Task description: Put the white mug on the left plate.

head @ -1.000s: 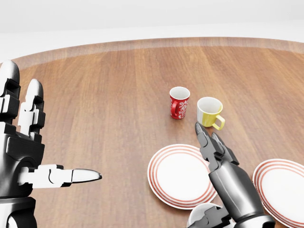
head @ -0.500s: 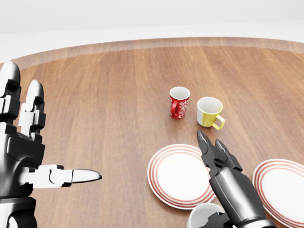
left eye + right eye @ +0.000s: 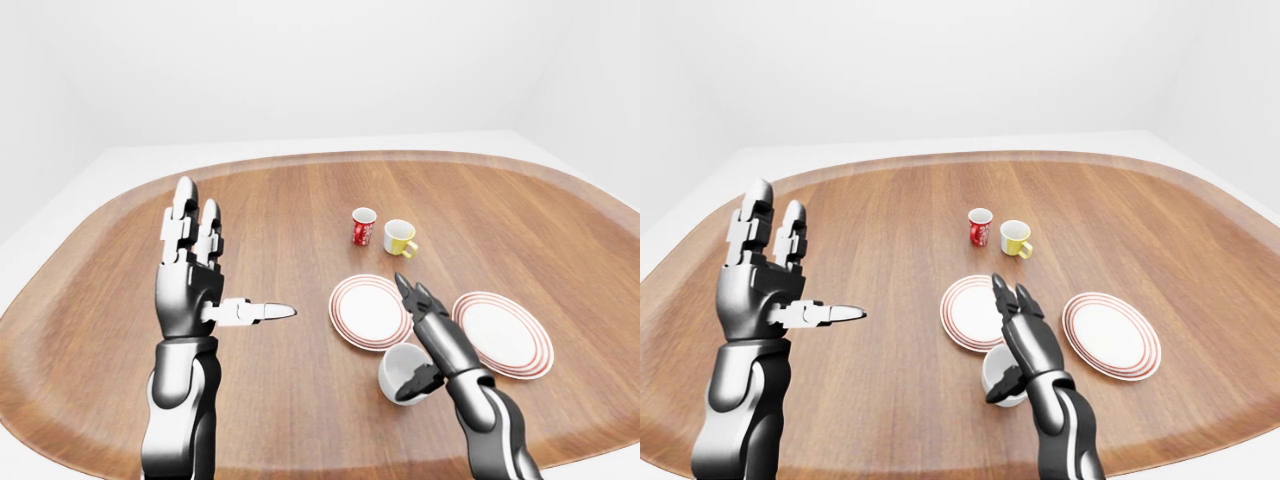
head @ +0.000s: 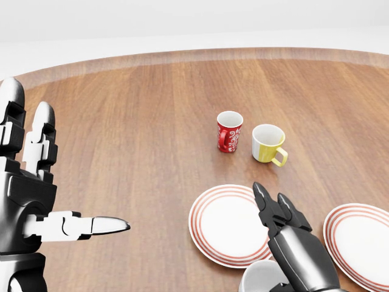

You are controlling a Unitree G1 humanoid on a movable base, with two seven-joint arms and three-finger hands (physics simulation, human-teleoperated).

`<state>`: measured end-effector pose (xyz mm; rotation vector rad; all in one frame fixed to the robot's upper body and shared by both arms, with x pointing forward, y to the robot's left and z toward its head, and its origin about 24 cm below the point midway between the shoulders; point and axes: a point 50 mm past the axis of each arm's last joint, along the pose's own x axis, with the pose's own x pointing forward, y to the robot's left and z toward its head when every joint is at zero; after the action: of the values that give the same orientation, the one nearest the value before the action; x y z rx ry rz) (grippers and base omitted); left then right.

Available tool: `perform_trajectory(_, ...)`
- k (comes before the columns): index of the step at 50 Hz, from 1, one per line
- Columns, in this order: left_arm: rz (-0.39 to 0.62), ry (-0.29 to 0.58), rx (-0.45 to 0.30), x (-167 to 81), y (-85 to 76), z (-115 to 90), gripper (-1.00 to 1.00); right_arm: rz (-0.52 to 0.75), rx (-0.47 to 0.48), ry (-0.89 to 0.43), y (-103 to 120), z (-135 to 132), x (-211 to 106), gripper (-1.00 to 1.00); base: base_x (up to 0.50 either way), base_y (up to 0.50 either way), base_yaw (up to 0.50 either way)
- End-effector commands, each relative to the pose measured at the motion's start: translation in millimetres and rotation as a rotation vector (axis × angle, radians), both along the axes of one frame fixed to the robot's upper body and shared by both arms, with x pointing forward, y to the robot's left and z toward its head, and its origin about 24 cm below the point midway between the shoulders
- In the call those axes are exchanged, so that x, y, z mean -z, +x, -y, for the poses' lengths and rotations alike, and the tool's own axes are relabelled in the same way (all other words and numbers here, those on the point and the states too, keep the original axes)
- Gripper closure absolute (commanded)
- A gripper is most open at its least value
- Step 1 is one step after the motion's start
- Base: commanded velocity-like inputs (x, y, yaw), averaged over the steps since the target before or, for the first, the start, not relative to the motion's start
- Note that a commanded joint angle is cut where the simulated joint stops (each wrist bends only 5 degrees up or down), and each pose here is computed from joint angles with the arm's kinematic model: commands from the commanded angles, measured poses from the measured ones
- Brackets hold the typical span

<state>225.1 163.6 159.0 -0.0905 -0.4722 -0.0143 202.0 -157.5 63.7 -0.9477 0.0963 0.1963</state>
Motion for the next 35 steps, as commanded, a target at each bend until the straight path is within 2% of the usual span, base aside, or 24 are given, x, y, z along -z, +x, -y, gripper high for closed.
perform_trajectory(1,0.001,0.0,-0.001,-0.2,-0.4,-0.1,-1.0,-0.023,0.013,-0.05,-1.2,1.2,7.4,-1.0,0.0,0.0,0.0)
perform_trajectory(35,-0.001,0.0,0.003,0.3,-0.6,0.9,-1.0,-0.07,0.016,-0.123,-5.9,-2.4,26.1,-1.0,0.0,0.0,0.0)
